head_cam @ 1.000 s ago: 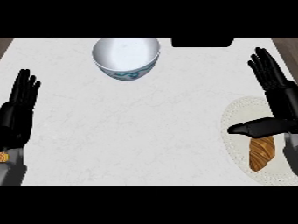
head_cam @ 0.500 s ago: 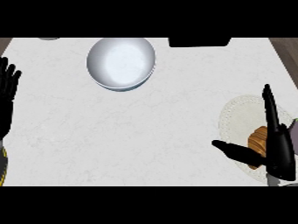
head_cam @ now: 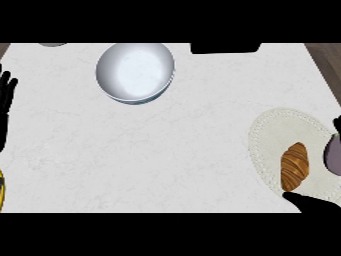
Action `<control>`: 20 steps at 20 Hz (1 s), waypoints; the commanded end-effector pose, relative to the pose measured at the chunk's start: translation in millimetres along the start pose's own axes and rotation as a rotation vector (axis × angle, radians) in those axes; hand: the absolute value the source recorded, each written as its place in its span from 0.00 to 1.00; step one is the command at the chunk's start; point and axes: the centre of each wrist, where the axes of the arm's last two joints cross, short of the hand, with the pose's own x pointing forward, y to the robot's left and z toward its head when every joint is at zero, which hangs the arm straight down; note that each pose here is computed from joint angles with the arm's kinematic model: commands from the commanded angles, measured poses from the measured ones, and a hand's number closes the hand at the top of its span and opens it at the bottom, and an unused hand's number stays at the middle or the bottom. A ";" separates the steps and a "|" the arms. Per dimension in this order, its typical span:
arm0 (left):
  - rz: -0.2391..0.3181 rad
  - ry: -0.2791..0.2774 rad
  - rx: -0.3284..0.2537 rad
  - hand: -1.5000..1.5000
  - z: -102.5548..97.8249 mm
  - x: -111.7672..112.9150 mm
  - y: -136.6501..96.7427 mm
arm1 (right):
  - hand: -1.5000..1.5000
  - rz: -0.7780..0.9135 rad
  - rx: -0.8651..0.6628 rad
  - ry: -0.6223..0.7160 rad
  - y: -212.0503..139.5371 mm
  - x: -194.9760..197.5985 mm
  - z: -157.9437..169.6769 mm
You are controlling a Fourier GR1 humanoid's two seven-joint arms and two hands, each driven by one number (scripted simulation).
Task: Pick the croissant from the placemat and place it in the bowl
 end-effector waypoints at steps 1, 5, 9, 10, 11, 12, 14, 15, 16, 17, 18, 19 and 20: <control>0.002 0.015 -0.013 0.50 5.2 -8.1 -1.5 | 0.00 0.196 0.165 0.145 -25.1 11.0 15.7; 0.015 -0.010 -0.028 0.50 -9.7 5.2 -5.3 | 0.00 0.270 0.312 0.215 -46.4 40.1 11.6; 0.016 -0.003 -0.036 0.50 9.6 -16.0 -3.3 | 0.00 0.360 0.444 0.265 -67.4 57.5 16.2; 0.038 -0.007 -0.030 0.50 -7.5 2.5 -15.7 | 0.00 0.327 0.439 0.265 -70.9 62.3 14.3; 0.017 0.011 -0.035 0.50 -17.3 15.7 -23.8 | 0.00 0.346 0.451 0.294 -66.2 62.1 17.4; 0.031 -0.015 -0.042 0.50 0.3 -3.6 -11.8 | 0.00 0.329 0.465 0.305 -68.9 57.8 1.4; 0.030 0.004 -0.038 0.50 -8.5 3.2 -17.6 | 0.00 0.345 0.457 0.328 -69.0 50.3 -0.2; 0.013 -0.013 -0.031 0.50 -13.9 -2.0 -3.8 | 0.00 0.337 0.458 0.318 -62.2 64.3 0.7; 0.031 -0.005 -0.033 0.50 -12.9 -1.4 -14.3 | 0.00 0.344 0.460 0.331 -62.0 53.7 12.5; 0.019 0.005 -0.045 0.50 -7.2 4.3 3.2 | 0.00 0.339 0.448 0.348 -50.9 42.2 -5.0; 0.010 0.000 -0.042 0.50 4.7 6.0 -18.8 | 0.00 0.329 0.452 0.336 -61.0 41.1 7.8; 0.020 -0.015 -0.037 0.50 -11.4 0.8 -7.5 | 0.00 0.321 0.469 0.334 -48.0 40.6 11.0; 0.023 -0.010 -0.025 0.50 -17.3 4.6 -6.2 | 0.00 0.323 0.474 0.344 -42.6 24.2 1.7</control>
